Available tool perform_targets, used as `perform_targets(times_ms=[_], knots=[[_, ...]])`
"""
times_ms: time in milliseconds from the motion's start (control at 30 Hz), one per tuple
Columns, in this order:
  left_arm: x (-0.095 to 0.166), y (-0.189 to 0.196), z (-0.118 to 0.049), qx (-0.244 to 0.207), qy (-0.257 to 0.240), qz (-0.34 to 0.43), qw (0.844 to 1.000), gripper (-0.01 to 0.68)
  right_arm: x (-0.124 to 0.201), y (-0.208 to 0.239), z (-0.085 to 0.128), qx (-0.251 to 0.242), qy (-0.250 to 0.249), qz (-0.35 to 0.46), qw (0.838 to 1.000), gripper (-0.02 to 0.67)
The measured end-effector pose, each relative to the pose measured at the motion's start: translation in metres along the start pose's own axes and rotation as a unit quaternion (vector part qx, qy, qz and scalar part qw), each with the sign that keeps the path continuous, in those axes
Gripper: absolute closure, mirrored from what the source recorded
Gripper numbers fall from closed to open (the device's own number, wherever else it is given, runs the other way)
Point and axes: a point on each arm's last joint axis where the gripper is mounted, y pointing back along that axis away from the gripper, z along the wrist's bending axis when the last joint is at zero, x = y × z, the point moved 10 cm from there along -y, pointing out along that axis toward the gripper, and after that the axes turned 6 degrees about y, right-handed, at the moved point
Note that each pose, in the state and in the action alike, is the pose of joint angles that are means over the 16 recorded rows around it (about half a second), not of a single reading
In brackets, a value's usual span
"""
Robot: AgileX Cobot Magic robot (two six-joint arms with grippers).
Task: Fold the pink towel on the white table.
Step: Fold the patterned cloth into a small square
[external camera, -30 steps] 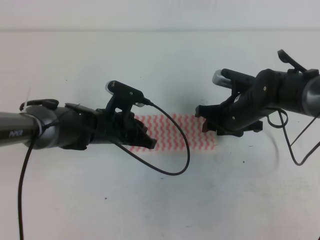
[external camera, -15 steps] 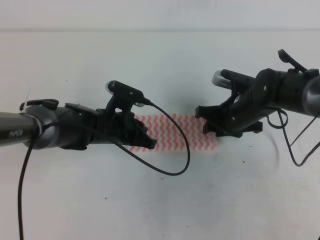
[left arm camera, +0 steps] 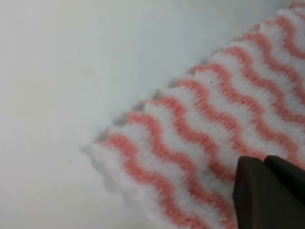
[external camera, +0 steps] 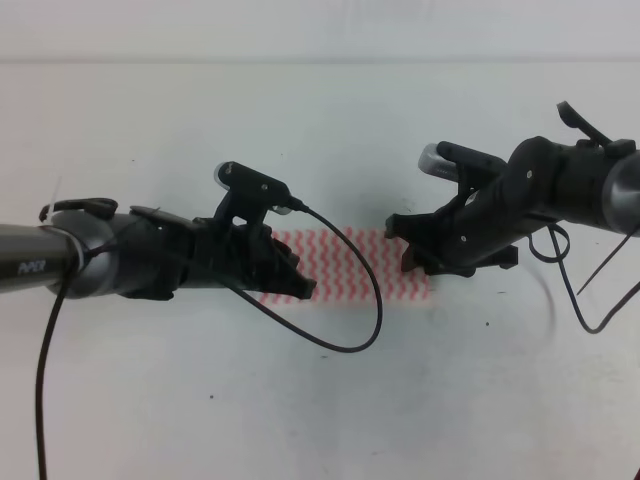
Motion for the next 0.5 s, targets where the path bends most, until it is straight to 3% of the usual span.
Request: perform_targets(times_ms=[267, 500], knots=[[-0.0005, 0.0004, -0.0015, 0.003, 0.0, -0.001, 1.0, 0.678, 0.0026, -0.0027, -0.0003, -0.001, 0.001, 0.007, 1.0, 0.481], [-0.0004, 0.0003, -0.003, 0.008, 0.0, 0.0, 1.0, 0.678, 0.0045, -0.0048, -0.0006, -0.002, 0.001, 0.012, 1.0, 0.559]])
